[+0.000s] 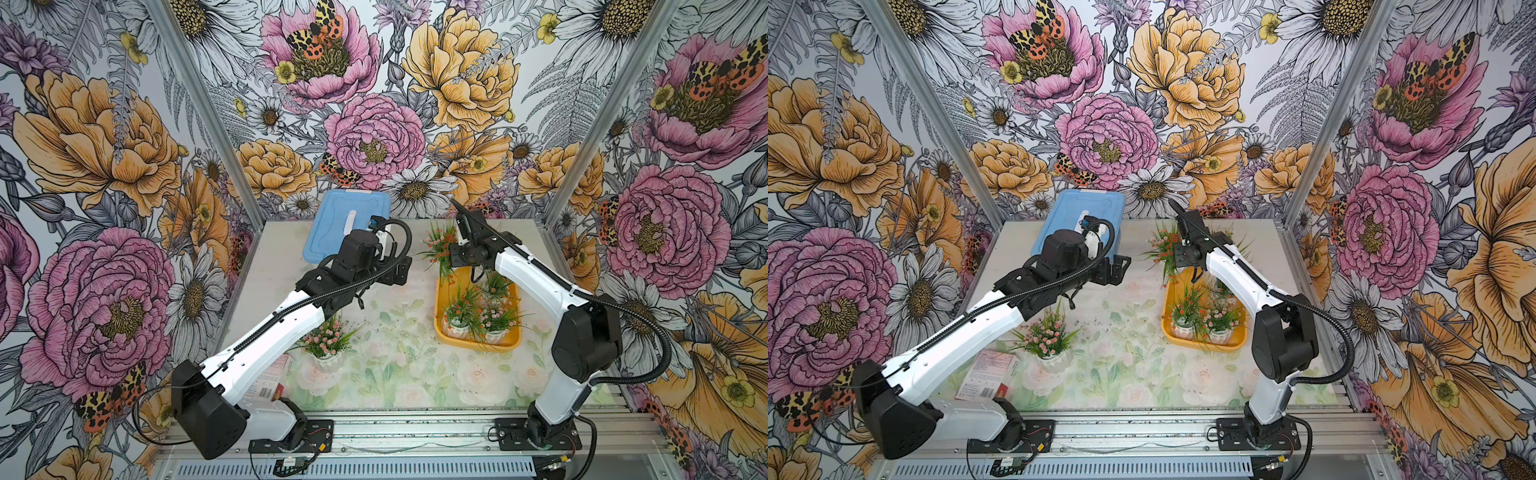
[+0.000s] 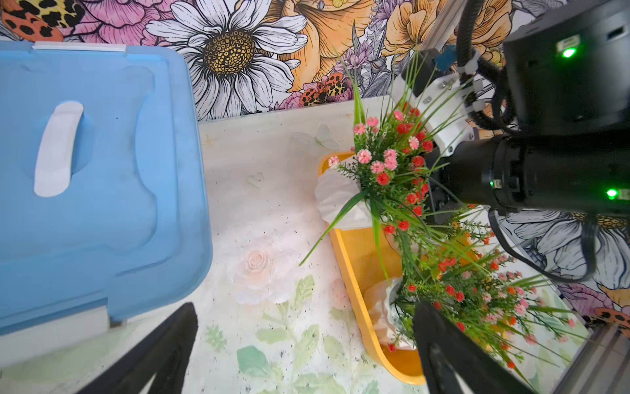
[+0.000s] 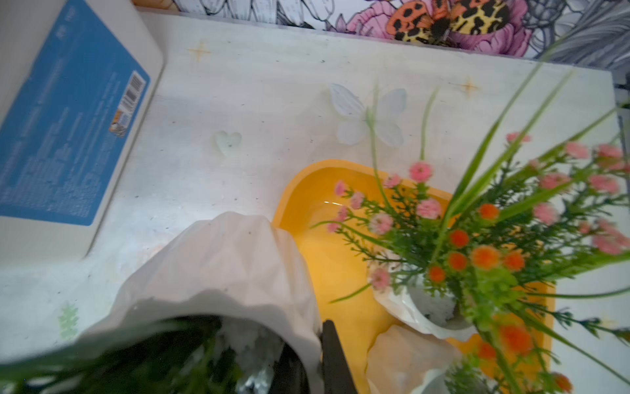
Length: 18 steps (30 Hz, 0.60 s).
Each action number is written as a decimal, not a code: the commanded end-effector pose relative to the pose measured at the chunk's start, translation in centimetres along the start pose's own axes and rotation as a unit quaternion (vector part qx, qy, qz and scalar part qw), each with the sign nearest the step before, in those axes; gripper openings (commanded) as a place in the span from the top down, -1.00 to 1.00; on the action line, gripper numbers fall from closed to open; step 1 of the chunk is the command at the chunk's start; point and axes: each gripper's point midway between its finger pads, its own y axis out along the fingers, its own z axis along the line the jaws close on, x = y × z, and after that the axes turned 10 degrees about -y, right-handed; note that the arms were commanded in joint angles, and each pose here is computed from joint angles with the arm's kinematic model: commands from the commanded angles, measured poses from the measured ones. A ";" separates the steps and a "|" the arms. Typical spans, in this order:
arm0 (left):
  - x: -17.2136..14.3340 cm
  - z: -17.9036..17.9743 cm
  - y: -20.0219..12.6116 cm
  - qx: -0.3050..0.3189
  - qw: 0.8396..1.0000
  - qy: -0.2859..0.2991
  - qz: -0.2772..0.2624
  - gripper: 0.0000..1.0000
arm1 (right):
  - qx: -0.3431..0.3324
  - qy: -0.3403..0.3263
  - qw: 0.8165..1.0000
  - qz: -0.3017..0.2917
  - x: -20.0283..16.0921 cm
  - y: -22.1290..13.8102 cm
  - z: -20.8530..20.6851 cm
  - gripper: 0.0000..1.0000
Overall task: Put the potted gypsophila into the storage box
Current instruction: Pick up the baby's breath potted plant from the center of the board, then place the baby's breath potted plant at the storage box.
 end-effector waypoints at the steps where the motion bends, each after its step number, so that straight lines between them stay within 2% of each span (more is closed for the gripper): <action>1: 2.6 -1.5 0.6 -0.026 0.999 0.021 -0.029 -0.98 | 0.006 0.005 1.000 -0.012 -0.3 -0.8 -0.6 1.00; 7: 3.1 -2.7 2.7 -0.051 0.998 0.040 -0.012 -0.98 | 0.000 0.018 1.000 0.025 -3.7 0.3 -1.0 1.00; 13: 3.2 -2.7 3.4 -0.054 0.998 0.041 -0.007 -0.97 | -0.007 0.021 0.999 0.040 -4.8 0.9 -1.2 1.00; 18: 3.1 -2.0 3.5 -0.046 0.998 0.036 -0.006 -0.98 | -0.013 0.023 0.999 0.031 -4.7 0.1 -1.8 1.00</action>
